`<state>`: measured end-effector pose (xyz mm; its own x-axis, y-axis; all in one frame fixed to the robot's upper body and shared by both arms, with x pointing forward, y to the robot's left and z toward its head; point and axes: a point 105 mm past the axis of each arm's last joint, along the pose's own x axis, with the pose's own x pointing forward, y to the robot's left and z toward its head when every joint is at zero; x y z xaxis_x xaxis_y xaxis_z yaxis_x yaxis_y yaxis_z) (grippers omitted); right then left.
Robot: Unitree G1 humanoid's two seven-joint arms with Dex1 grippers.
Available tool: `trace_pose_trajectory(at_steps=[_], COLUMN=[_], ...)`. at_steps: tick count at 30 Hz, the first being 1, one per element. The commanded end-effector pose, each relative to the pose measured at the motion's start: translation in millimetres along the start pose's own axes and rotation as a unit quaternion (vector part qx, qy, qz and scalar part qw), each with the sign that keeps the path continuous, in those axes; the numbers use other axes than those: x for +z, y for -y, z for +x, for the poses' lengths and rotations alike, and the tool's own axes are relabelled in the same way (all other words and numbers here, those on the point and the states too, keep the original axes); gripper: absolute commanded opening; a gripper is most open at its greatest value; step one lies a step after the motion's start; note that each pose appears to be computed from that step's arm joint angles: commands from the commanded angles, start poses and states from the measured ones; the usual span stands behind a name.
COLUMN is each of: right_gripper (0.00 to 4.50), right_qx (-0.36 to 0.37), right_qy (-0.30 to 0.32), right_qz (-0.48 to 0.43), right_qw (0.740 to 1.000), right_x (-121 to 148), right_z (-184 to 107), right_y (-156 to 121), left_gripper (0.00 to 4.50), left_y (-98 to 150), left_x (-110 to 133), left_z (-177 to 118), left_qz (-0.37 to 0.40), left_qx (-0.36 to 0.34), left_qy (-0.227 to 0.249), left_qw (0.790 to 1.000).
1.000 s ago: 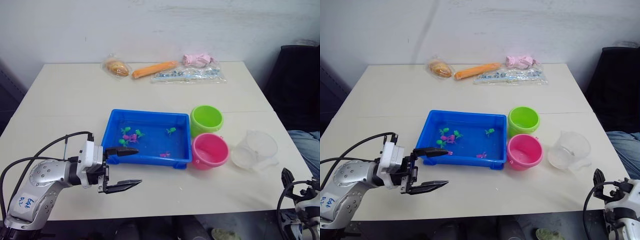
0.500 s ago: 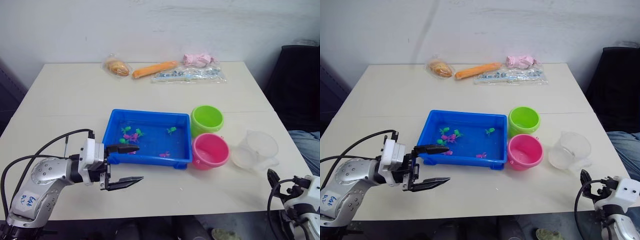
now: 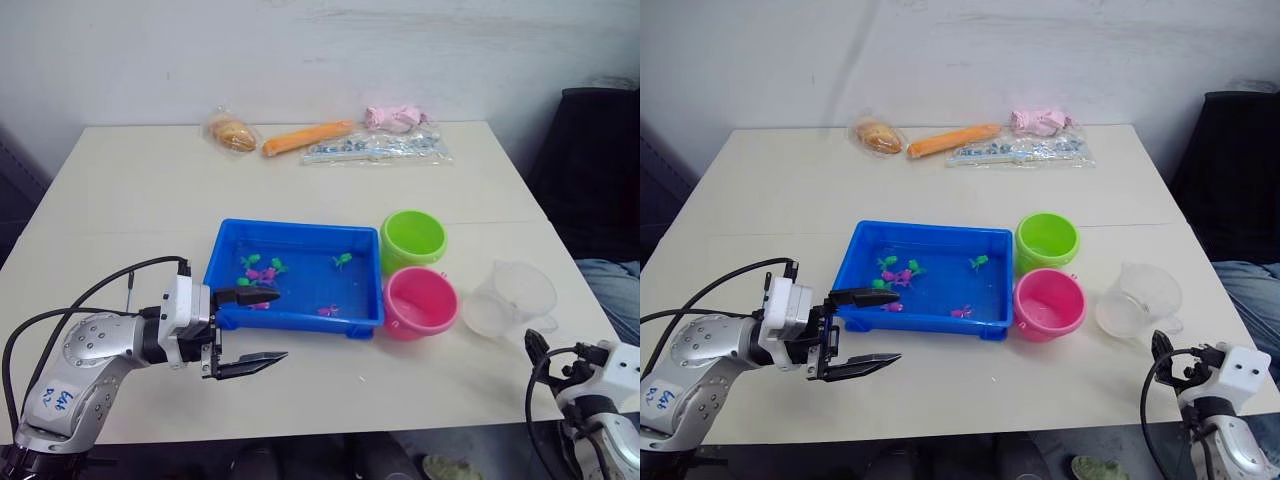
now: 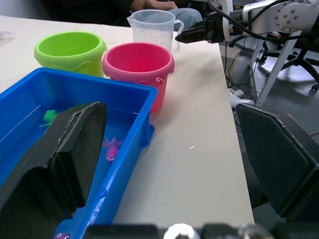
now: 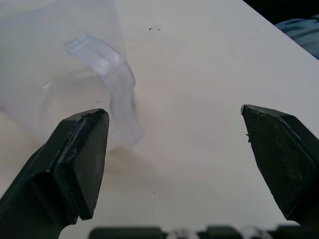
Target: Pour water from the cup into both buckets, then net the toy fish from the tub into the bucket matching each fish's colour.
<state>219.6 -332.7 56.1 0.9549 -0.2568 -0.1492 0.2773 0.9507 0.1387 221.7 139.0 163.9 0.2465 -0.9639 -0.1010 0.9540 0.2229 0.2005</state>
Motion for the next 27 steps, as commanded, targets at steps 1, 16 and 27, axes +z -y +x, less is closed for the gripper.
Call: trace_pose_trajectory(at_steps=[1, 16, 27], right_gripper=[4.5, 4.5, 4.5], right_qx=[-0.02, -0.066, -0.036], right_qy=[0.024, 0.04, 0.05], right_qz=[-0.007, 0.028, 0.037], right_qw=[0.999, 0.997, 0.997], right_x=[12.9, 13.2, 17.7], right_z=[2.1, 18.0, 33.7], right_y=[9.7, 11.2, 5.3], left_gripper=[4.48, 4.48, 4.48], left_y=[-0.3, -4.5, -5.8], left_x=[6.4, 7.0, 6.6], left_z=[2.2, 6.1, 9.0], left_qz=[0.022, 0.03, 0.031], left_qx=[-0.003, 0.011, 0.013], left_qy=[0.005, 0.011, 0.016], left_qw=[1.0, 0.999, 0.999])
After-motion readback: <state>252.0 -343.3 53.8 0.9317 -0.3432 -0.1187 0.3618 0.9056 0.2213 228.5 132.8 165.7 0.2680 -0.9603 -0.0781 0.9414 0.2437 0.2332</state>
